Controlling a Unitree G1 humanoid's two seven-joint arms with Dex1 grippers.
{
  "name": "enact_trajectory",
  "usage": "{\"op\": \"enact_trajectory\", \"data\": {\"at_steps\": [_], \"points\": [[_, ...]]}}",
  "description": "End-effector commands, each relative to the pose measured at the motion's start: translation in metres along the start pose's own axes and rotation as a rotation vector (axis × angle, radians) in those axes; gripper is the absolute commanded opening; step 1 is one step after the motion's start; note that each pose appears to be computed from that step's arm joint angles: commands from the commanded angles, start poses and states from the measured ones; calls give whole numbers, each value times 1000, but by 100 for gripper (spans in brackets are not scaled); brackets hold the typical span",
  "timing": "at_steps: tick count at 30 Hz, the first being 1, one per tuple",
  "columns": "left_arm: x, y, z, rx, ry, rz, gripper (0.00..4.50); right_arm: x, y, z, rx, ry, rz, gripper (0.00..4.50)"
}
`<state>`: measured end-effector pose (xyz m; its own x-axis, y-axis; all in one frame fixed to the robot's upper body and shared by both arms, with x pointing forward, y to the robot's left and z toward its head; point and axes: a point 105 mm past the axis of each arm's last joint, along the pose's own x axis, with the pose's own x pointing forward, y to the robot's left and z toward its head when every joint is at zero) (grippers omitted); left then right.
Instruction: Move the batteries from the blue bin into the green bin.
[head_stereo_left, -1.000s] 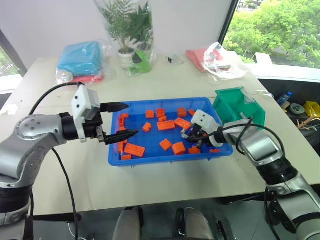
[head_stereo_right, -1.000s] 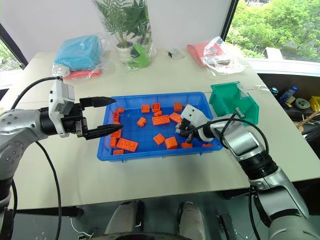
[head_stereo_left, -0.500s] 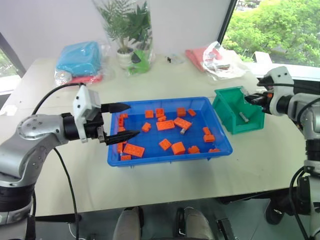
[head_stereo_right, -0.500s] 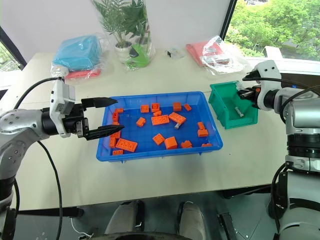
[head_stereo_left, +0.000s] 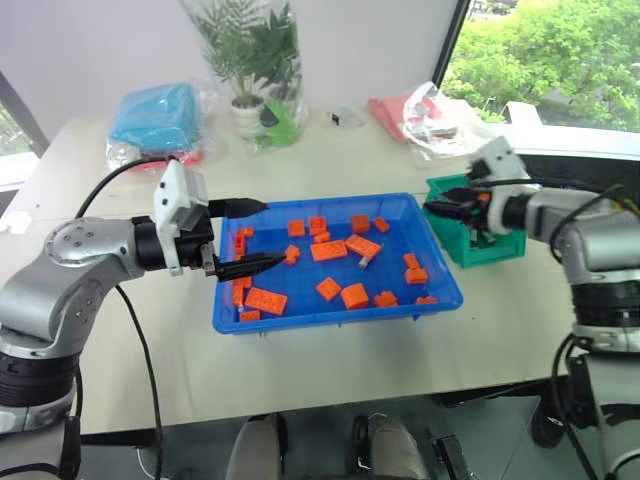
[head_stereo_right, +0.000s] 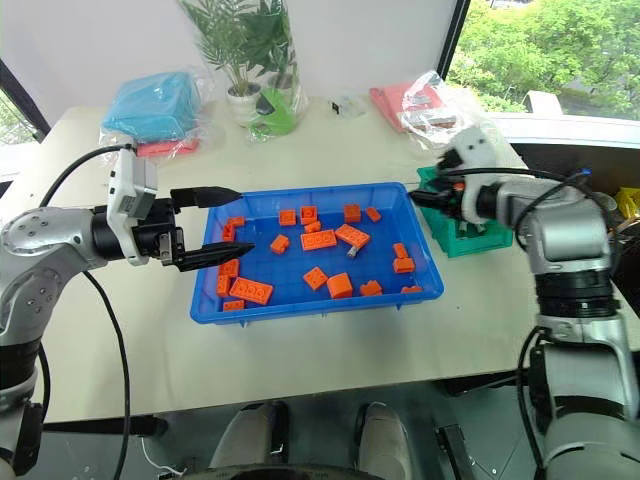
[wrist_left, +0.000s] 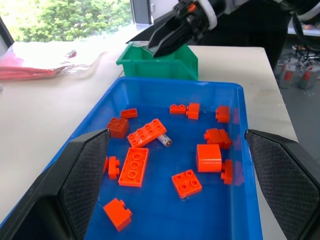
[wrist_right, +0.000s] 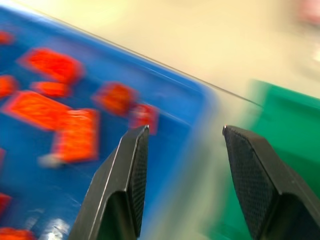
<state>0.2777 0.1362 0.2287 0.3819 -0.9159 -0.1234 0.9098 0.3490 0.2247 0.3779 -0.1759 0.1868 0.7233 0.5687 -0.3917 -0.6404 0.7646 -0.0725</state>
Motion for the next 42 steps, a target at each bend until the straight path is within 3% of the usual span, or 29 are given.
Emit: {"op": "enact_trajectory", "data": {"at_steps": [1, 3, 17, 20, 24, 29, 34, 38, 39, 42], "points": [[1, -3, 10, 50, -22, -2, 450, 19, 21, 3, -45, -1, 25, 321], [0, -3, 10, 53, -20, 3, 450, 36, 29, -8, -59, 25, 18, 407], [-7, -3, 12, 57, -12, 42, 450, 76, 46, -43, -108, 106, 28, 407], [-7, -3, 12, 57, -13, 44, 450, 79, 46, -38, -92, 83, 28, 328], [-7, -1, 12, 58, -13, 49, 450, 79, 51, -32, -96, 64, 49, 129], [-6, 0, 13, 60, -19, 49, 450, 80, 67, -18, -111, 21, 90, 126], [-4, 1, 12, 60, -24, 43, 450, 89, 116, 8, -155, -86, 223, 126], [-2, 1, 12, 61, -27, 38, 450, 100, 142, 5, -148, -73, 289, 126], [-2, 1, 13, 62, -27, 38, 450, 101, 143, 4, -161, -65, 289, 228], [-2, 1, 13, 62, -29, 38, 450, 98, 131, 2, -248, -51, 257, 359]]}}
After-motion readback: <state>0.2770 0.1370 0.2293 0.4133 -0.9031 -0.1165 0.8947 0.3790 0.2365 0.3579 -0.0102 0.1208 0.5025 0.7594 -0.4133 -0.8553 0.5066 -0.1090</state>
